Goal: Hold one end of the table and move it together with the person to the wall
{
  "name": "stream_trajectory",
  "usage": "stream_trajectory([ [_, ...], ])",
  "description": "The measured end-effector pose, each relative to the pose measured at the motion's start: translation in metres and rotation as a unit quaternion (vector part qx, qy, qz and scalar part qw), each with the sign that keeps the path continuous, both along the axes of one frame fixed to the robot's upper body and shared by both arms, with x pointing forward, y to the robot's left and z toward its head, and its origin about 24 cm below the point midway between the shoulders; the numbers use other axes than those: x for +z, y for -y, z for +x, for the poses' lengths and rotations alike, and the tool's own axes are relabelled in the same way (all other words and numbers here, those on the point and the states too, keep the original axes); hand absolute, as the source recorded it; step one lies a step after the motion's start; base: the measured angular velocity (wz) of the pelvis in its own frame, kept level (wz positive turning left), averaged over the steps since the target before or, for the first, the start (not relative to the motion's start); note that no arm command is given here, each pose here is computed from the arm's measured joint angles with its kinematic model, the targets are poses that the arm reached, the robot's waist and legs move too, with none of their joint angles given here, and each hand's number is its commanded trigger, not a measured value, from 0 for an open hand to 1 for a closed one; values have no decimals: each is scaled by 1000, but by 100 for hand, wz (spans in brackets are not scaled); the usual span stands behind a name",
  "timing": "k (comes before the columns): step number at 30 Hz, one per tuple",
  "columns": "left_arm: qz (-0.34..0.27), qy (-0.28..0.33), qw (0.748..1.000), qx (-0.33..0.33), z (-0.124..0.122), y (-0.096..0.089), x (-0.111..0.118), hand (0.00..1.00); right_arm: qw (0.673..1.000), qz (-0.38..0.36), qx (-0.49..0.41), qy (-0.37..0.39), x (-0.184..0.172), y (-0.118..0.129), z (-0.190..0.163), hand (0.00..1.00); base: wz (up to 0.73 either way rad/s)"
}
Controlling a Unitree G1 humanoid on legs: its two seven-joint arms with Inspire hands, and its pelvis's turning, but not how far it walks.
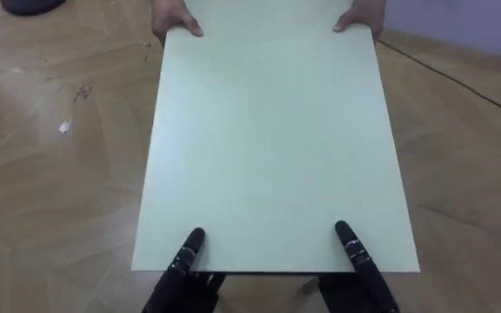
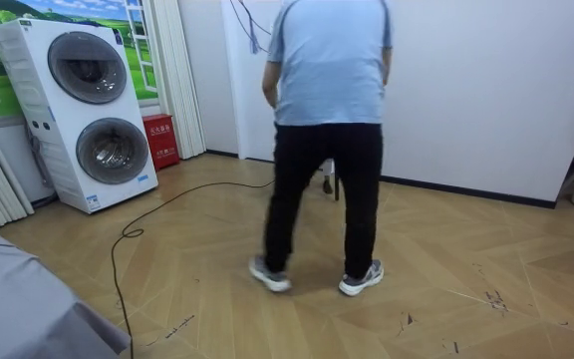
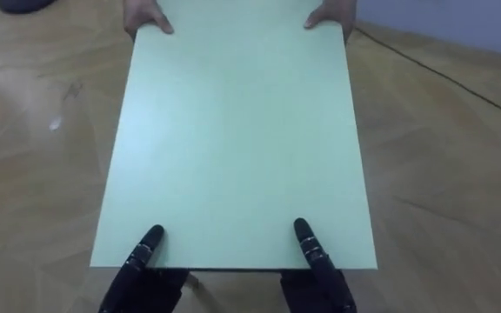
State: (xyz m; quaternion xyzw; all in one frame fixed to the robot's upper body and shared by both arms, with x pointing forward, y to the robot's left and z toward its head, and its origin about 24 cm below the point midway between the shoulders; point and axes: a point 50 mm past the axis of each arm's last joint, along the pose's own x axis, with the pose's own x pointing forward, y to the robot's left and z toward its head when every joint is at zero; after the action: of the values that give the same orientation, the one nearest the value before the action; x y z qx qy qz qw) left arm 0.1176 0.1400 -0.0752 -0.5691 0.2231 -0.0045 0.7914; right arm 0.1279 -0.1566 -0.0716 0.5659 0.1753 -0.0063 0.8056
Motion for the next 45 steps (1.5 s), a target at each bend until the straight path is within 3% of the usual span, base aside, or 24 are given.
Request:
stream_trajectory([
  [10,-9,-8,1000,29,-7,-2,-2,100,1000,-12,24,4,4,-5,15,100,26],
  [35,9,2,999,40,-7,-11,4,100,999,4,33,-4,5,-16,13,100,44],
  [45,13,8,1000,25,3,-8,4,100,1000,8,15,-5,4,-12,12,100,94],
])
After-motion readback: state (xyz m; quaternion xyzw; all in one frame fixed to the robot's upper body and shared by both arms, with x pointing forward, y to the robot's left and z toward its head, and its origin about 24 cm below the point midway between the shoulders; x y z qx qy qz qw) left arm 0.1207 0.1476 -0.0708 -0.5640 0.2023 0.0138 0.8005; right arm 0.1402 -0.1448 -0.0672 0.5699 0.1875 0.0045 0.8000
